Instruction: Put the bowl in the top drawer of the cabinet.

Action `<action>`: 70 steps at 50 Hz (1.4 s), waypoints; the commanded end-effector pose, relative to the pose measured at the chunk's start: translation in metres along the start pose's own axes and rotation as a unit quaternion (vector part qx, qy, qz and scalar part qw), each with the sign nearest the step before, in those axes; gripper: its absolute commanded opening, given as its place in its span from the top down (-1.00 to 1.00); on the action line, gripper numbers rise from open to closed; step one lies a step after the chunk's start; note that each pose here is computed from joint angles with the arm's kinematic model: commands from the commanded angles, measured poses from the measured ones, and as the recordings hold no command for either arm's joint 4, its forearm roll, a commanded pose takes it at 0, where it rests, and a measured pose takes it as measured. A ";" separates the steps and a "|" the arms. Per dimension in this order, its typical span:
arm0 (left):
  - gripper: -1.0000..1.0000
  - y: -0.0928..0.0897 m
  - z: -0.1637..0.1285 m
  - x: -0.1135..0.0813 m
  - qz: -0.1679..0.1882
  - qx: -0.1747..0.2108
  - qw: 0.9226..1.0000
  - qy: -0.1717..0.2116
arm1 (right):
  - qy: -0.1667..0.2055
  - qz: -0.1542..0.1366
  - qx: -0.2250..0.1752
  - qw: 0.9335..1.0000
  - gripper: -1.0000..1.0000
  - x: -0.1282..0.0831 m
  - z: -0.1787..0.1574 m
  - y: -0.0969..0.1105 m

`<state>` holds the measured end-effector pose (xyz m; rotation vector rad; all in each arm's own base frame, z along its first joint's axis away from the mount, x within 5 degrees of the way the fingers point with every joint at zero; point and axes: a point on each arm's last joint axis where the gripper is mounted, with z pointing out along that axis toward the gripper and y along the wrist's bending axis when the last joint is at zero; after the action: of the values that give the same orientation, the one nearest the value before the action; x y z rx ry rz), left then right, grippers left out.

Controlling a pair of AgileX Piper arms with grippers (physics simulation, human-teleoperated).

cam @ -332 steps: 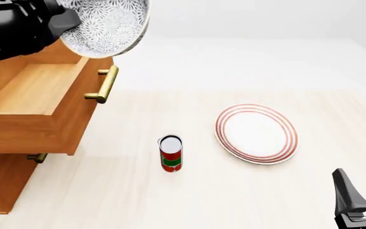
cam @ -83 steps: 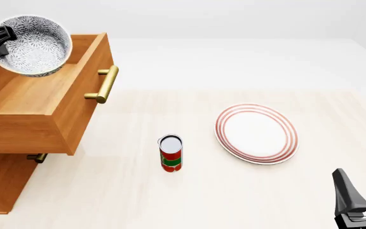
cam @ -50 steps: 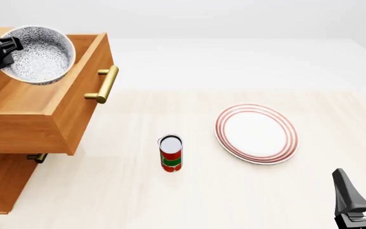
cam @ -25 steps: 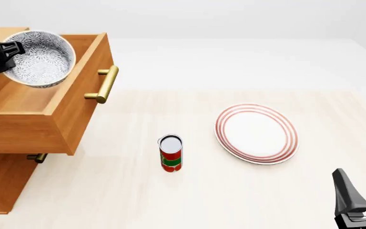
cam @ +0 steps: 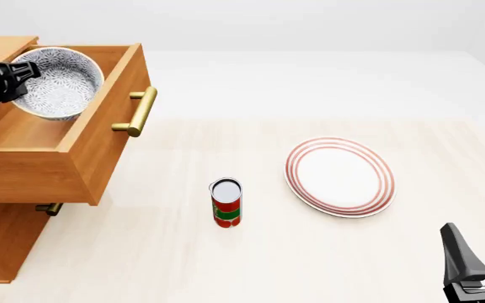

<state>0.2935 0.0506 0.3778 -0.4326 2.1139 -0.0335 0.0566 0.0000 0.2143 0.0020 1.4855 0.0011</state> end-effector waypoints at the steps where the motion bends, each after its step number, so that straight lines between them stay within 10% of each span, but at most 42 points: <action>1: 1.00 0.002 0.006 0.002 -0.001 -0.001 1.000 0.002 | 0.000 0.000 0.000 1.000 -1.00 0.000 0.000 0.000; 24: 1.00 0.001 0.010 0.004 0.002 -0.001 1.000 0.006 | 0.000 0.000 0.000 1.000 -1.00 0.000 0.000 0.000; 25: -1.00 0.001 0.009 0.003 0.009 0.000 1.000 0.002 | 0.000 0.000 0.000 1.000 -1.00 0.000 0.000 0.000; 70: -1.00 -0.018 -0.088 -0.026 0.018 0.039 0.996 -0.072 | 0.000 0.000 0.000 1.000 -1.00 0.000 0.000 0.000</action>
<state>0.2600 0.0348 0.4307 -0.3645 2.0164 -0.0569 0.0566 0.0000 0.2143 0.0020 1.4854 0.0011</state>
